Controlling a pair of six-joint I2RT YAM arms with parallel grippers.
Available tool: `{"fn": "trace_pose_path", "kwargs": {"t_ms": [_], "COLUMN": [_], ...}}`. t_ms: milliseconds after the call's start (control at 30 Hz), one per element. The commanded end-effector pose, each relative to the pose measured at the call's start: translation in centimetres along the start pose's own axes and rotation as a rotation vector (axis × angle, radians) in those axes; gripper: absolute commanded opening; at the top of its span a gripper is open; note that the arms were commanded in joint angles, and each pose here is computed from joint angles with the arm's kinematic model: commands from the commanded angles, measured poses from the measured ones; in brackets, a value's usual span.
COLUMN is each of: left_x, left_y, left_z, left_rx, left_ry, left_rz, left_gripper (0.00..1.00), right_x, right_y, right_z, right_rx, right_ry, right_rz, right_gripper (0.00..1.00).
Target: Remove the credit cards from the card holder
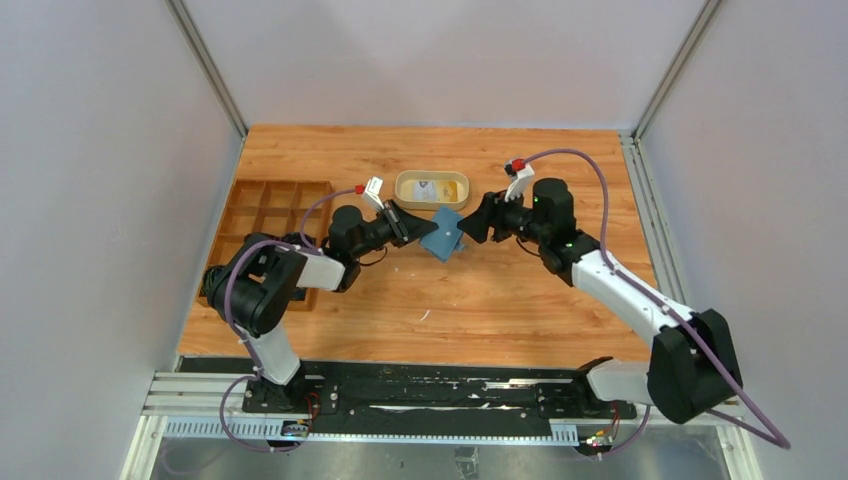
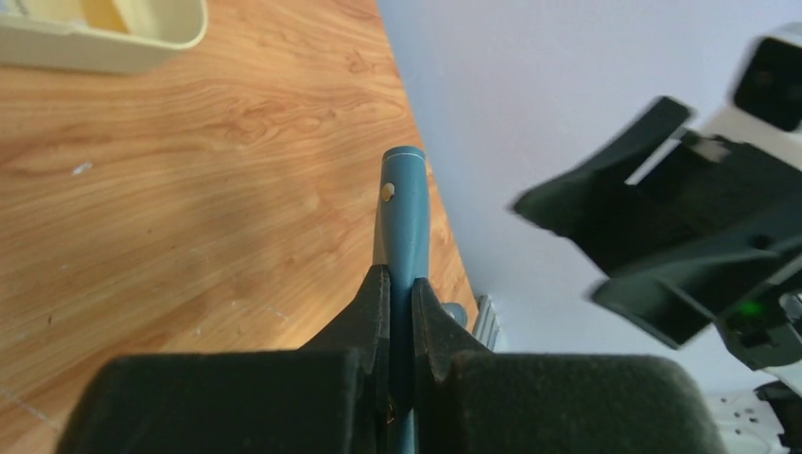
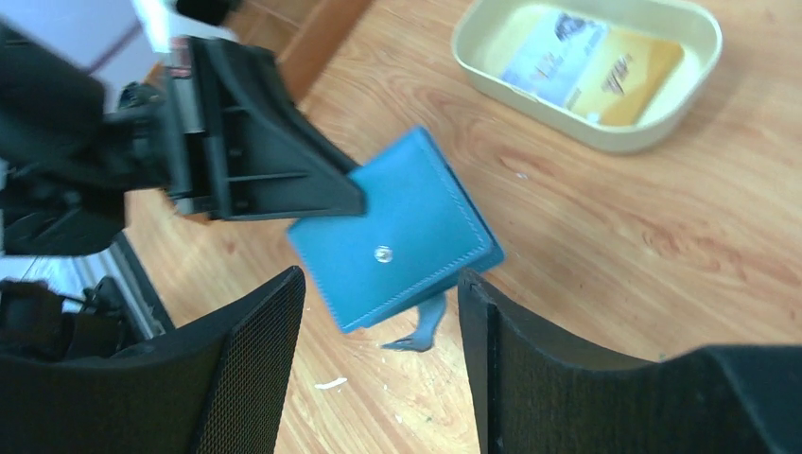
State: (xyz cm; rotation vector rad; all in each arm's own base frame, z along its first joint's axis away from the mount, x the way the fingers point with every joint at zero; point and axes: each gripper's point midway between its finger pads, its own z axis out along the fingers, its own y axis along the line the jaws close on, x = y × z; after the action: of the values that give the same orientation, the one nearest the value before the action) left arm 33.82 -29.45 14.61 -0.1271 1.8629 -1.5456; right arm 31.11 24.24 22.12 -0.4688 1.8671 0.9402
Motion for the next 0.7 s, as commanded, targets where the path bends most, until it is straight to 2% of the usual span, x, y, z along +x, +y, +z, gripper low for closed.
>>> {"fn": "trace_pose_path", "kwargs": {"t_ms": [0, 300, 667], "left_x": [-0.7, -0.8, -2.3], "left_y": [-0.4, -1.8, -4.2], "left_z": [0.3, -0.1, -0.9], "left_rx": [-0.014, 0.075, 0.177], "left_ry": [-0.016, -0.052, -0.093], "left_rz": [0.066, 0.005, -0.057], "left_gripper": [0.00, 0.00, 0.00], "right_x": [1.9, 4.6, 6.7], "right_y": [-2.2, -2.6, -4.1], "right_z": [1.9, 3.9, 3.0], "right_rx": [0.150, 0.144, 0.112], "right_ry": [0.016, 0.067, -0.025], "right_rz": [0.114, 0.167, 0.230], "right_gripper": [0.64, 0.63, 0.62]}}
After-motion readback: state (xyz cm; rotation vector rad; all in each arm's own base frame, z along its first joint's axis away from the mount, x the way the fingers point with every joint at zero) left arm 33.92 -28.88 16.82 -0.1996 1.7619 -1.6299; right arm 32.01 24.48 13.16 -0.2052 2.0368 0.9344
